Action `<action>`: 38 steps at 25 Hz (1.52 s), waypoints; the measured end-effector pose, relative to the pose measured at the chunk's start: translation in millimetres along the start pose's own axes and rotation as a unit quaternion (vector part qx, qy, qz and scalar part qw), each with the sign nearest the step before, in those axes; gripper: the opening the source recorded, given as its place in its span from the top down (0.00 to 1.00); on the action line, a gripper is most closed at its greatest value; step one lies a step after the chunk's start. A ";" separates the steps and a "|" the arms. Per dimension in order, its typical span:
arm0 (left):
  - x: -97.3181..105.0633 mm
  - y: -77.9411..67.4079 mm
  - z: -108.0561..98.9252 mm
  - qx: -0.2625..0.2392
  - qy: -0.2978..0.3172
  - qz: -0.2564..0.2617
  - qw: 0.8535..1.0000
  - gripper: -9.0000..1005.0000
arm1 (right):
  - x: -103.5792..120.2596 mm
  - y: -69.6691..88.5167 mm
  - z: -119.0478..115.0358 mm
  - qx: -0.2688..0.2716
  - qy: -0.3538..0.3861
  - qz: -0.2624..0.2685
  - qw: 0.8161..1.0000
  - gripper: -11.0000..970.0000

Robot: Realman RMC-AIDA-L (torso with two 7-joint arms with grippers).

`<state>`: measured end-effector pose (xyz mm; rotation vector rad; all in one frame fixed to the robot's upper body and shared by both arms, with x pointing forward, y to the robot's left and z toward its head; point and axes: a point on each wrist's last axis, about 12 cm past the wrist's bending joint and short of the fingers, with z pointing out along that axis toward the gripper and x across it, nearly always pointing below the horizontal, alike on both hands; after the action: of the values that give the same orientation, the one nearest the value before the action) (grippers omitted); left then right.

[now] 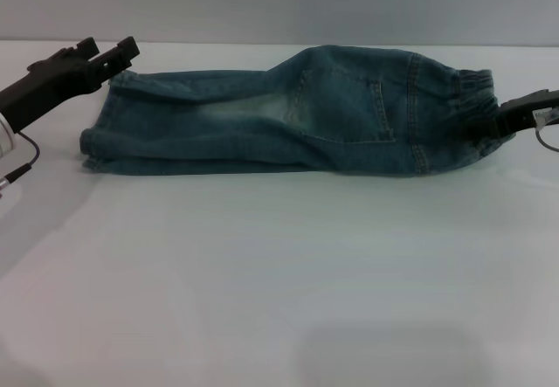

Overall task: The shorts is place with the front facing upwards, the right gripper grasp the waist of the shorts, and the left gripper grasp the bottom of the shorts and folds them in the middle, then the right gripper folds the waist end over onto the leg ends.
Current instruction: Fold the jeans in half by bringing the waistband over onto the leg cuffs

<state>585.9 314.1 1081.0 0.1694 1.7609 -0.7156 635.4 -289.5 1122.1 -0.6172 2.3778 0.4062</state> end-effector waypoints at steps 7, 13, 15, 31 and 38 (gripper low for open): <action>1.1 1.3 -2.2 -0.003 -0.001 -0.002 1.000 0.19 | 1.2 1.0 4.6 0.004 -0.008 -0.005 1.000 0.35; 2.3 1.9 -3.8 -0.005 0.000 -0.003 1.000 0.19 | 10.3 3.4 14.3 0.008 -0.002 -0.012 1.000 0.53; 3.1 1.9 -4.5 -0.005 0.001 -0.003 1.000 0.19 | 11.3 4.1 15.5 0.007 0.000 -0.015 1.000 0.61; 14.6 -15.4 9.8 0.041 0.047 0.028 0.998 0.19 | 5.4 5.1 -27.9 -0.049 -0.020 -0.017 0.998 0.94; 18.7 -33.4 29.2 0.080 0.082 0.055 0.992 0.19 | -0.4 9.7 -78.3 -0.089 -0.015 -0.026 0.996 0.94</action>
<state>588.6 266.8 1072.3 0.4423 1.8328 -0.7809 590.9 -314.9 1182.1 -0.7471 2.3084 0.6061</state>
